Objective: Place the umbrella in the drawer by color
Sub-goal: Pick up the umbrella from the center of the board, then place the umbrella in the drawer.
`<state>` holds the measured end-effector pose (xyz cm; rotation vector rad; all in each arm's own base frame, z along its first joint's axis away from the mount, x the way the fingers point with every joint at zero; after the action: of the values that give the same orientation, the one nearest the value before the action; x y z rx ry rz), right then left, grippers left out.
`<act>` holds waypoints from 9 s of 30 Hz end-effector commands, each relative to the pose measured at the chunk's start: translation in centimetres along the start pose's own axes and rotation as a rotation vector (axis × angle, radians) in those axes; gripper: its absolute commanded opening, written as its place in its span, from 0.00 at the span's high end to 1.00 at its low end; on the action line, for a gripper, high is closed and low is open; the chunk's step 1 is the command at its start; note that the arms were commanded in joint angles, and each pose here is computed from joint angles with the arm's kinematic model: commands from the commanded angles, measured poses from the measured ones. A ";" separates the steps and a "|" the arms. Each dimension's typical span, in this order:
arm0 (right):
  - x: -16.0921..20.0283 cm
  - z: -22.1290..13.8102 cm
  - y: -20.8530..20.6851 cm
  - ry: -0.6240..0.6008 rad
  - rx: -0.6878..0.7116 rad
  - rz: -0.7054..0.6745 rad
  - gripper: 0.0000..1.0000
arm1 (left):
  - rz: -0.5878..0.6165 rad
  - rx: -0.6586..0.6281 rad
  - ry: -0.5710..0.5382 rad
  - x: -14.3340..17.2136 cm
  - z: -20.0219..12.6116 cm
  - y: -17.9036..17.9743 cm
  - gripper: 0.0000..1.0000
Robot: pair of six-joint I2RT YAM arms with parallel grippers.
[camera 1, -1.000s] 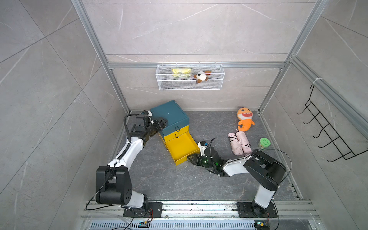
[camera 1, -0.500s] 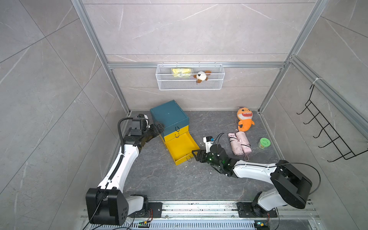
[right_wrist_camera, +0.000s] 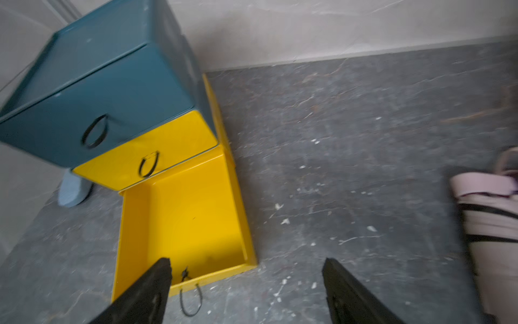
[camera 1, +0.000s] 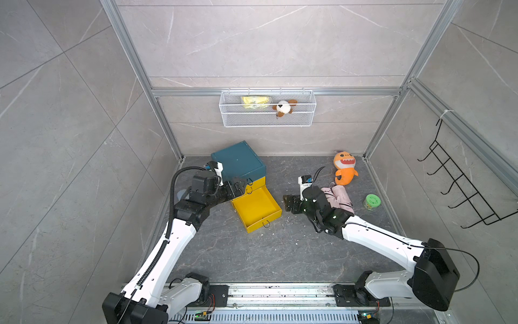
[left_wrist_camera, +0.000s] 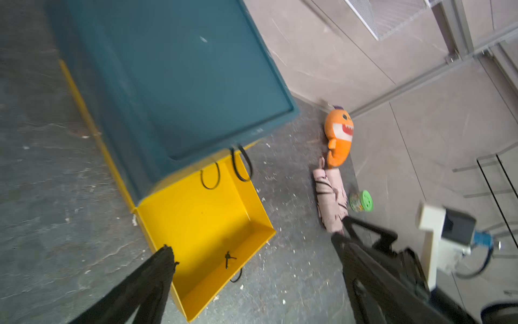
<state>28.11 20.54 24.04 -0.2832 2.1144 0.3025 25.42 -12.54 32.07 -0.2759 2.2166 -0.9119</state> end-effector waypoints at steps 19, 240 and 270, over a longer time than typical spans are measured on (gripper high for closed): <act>1.0 4.2 -15.1 0.341 0.378 0.121 0.14 | 0.256 0.180 0.318 9.8 6.7 -5.8 0.03; -1.7 4.4 9.1 -0.182 -0.355 0.478 0.73 | 0.079 -0.062 0.080 7.6 -2.0 4.1 0.29; 4.3 10.4 13.1 -0.154 -0.167 0.598 0.69 | 0.062 -0.065 0.093 8.6 -1.7 5.1 0.28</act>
<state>29.78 34.51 14.57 0.2410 2.0574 0.7409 18.30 -11.65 24.56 -0.1919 2.3550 -0.8272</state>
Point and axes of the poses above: each gripper's point midway between its finger pads, its own z axis out along the fingers, its own y axis along the line the jaws close on, x = y × z, the point moved 8 cm from there along -z, back along the fingers, and after that the axes turned 10 degrees about -z, right-handed, at the moved point
